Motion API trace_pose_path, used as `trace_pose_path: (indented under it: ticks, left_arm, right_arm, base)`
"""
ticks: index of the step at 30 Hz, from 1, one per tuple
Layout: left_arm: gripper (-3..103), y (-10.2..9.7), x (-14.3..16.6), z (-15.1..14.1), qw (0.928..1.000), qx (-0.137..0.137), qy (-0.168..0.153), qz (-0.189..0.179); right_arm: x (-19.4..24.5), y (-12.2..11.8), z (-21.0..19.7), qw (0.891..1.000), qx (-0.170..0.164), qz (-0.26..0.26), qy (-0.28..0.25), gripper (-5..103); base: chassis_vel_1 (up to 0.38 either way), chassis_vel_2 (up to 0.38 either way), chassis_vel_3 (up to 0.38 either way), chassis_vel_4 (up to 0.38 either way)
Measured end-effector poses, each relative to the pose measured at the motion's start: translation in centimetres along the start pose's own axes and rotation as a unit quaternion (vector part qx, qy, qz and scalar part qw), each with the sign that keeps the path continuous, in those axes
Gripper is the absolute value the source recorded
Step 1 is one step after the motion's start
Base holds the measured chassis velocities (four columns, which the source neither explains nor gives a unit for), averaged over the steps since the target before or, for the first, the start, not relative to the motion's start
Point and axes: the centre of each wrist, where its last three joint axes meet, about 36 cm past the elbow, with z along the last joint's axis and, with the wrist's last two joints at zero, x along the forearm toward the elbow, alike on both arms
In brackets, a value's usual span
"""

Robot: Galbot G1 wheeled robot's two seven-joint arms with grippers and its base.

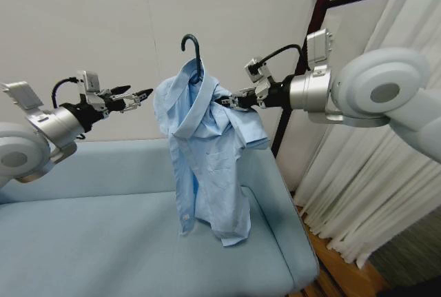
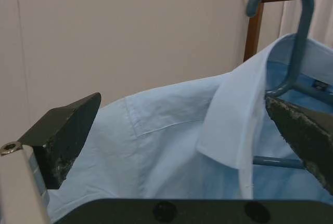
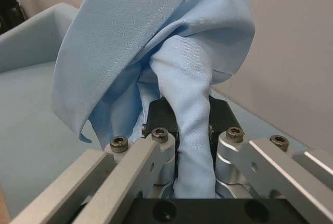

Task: Pick up the clothes from the sofa and hang them on the clothes hanger.

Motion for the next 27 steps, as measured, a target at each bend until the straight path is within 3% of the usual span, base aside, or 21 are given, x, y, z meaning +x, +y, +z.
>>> trace_pose_path:
  ticks: [5, 10, 12, 16, 19, 27]
  left_arm:
    - [102, -1.0, 0.0, 1.1, 0.9994, 0.017, 0.015, 0.025]
    - [92, -0.6, -0.4, 3.0, 0.9986, 0.032, 0.027, 0.033]
    - [86, -0.5, -0.5, 3.2, 0.9985, 0.034, 0.028, 0.033]
    - [65, -0.4, -0.6, 3.1, 0.9985, 0.033, 0.02, 0.039]
    - [59, -0.2, -0.6, 2.9, 0.9983, 0.032, 0.018, 0.045]
    - [26, 0.0, -0.6, 2.8, 0.9976, 0.033, 0.016, 0.058]
  right_arm:
    - [-0.4, 0.7, -0.2, 1.0, 0.007, 0.002, -0.003, 10]
    - [-0.1, 1.6, -1.3, 1.0, 0.014, -0.006, -0.02, 10]
    - [0.1, 1.9, -1.5, 1.0, 0.016, -0.006, -0.024, 10]
    - [0.6, 2.5, -1.7, 0.999, 0.021, -0.01, -0.026, 10]
    - [0.7, 2.8, -1.5, 0.999, 0.023, -0.013, -0.024, 10]
    - [0.5, 4.0, -1.8, 0.999, 0.036, -0.026, -0.026, 10]
  base:
    - [0.0, 0.0, 0.0, 0.0]
    - [0.0, 0.0, 0.0, 0.0]
    - [0.0, 0.0, 0.0, 0.0]
    - [0.0, 0.0, 0.0, 0.0]
    - [0.0, 0.0, 0.0, 0.0]
    - [0.0, 0.0, 0.0, 0.0]
